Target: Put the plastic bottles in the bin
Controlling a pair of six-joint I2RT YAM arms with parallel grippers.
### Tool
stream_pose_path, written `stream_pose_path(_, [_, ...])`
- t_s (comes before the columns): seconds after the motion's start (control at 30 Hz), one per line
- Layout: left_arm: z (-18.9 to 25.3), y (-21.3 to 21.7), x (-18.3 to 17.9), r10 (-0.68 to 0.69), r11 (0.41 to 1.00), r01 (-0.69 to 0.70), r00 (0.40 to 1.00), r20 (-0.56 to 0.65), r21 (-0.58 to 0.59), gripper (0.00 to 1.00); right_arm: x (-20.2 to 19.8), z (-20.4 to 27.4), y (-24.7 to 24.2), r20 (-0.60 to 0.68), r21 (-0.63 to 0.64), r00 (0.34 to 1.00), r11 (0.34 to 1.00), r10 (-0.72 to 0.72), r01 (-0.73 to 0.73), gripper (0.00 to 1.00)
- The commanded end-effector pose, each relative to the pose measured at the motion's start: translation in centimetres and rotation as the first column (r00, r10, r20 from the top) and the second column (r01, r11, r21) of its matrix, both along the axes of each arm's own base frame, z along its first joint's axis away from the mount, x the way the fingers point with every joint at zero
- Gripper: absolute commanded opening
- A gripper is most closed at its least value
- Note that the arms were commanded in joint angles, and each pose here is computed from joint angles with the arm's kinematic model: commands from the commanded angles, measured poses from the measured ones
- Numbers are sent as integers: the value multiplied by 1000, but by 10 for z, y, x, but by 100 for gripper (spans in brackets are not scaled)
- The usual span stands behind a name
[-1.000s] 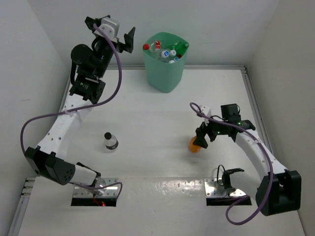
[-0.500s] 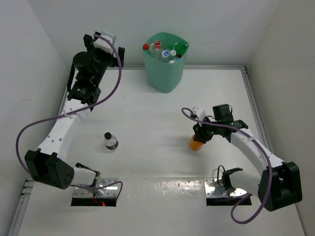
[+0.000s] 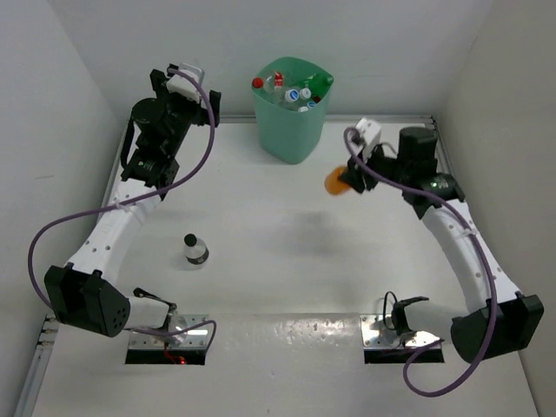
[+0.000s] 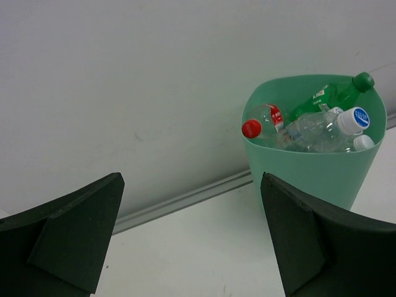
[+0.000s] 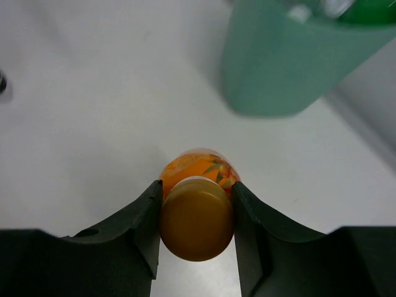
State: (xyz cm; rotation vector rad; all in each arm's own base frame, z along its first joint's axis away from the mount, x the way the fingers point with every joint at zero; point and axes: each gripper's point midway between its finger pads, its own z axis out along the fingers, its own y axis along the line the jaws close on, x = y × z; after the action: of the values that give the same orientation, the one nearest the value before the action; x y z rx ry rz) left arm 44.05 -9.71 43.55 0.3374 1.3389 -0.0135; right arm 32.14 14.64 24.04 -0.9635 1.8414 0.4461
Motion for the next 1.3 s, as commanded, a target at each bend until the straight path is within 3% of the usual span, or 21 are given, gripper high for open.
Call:
stream_pose_path(0.0, [12,3,-5,-4,999,6,999,47,-44,100,44,93,9,226,174,974,985,-35,-5,12])
stream_pose_path(0.03, [12,3,-5,-4,999,6,999,47,-44,100,65,136,5,347,202,935,979,-68,-3,11])
stream_pose_path(0.1, [8,2,-4,-8,998,10,999,34,-61,100,92,143,5,350,242,930,970,-108,21,11])
stream_pose_path(0.2, [-3,-1,0,-19,994,19,1000,-1,-107,100,131,218,-4,498,336,843,941,-205,30,11])
stream_pose_path(0.23, [-3,-2,0,-22,992,21,1000,-5,-121,100,167,203,-5,460,386,850,920,-255,67,11])
stream_pose_path(0.27, [-10,1,4,-15,992,12,1000,-27,-128,100,172,240,-6,517,418,811,907,-275,42,11])
stream_pose_path(0.3, [-10,1,4,-17,991,13,999,-29,-136,100,197,226,-6,488,431,823,900,-290,62,11])
stream_pose_path(0.37, [-21,0,7,-19,990,10,998,-66,-140,100,221,256,-9,504,508,800,861,-325,30,11])
stream_pose_path(0.4, [-28,-1,10,-19,991,7,996,-87,-136,100,253,221,-4,449,532,830,845,-332,50,11])
stream_pose_path(0.5, [-37,8,11,-1,990,-16,993,-120,-138,100,275,233,1,511,562,782,827,-358,12,9])
stream_pose_path(0.53, [-43,7,14,0,991,-19,990,-140,-134,100,293,212,6,505,562,785,827,-359,16,9])
stream_pose_path(0.87, [-70,30,27,57,985,-91,973,-222,-147,100,333,155,41,491,606,793,795,-361,-13,11])
stream_pose_path(0.9, [-75,30,29,57,985,-93,971,-232,-145,100,335,153,47,504,598,783,802,-363,-13,18])
stream_pose_path(0.93, [-75,30,29,55,984,-93,971,-234,-155,100,336,151,48,510,590,780,807,-362,-11,38])
stream_pose_path(1.0, [-80,27,28,41,985,-81,967,-253,-151,100,338,151,50,509,589,780,808,-364,-7,62])
stream_pose_path(1.07, [-85,24,27,23,990,-60,963,-269,-130,100,335,156,53,515,586,776,810,-364,-9,76])
stream_pose_path(1.2, [-77,33,10,11,999,-24,962,-274,-44,100,322,187,45,543,592,742,806,-393,-6,83])
stream_pose_path(1.27, [-96,45,-3,-8,998,31,934,-357,58,100,312,205,40,566,585,725,811,-392,-19,83])
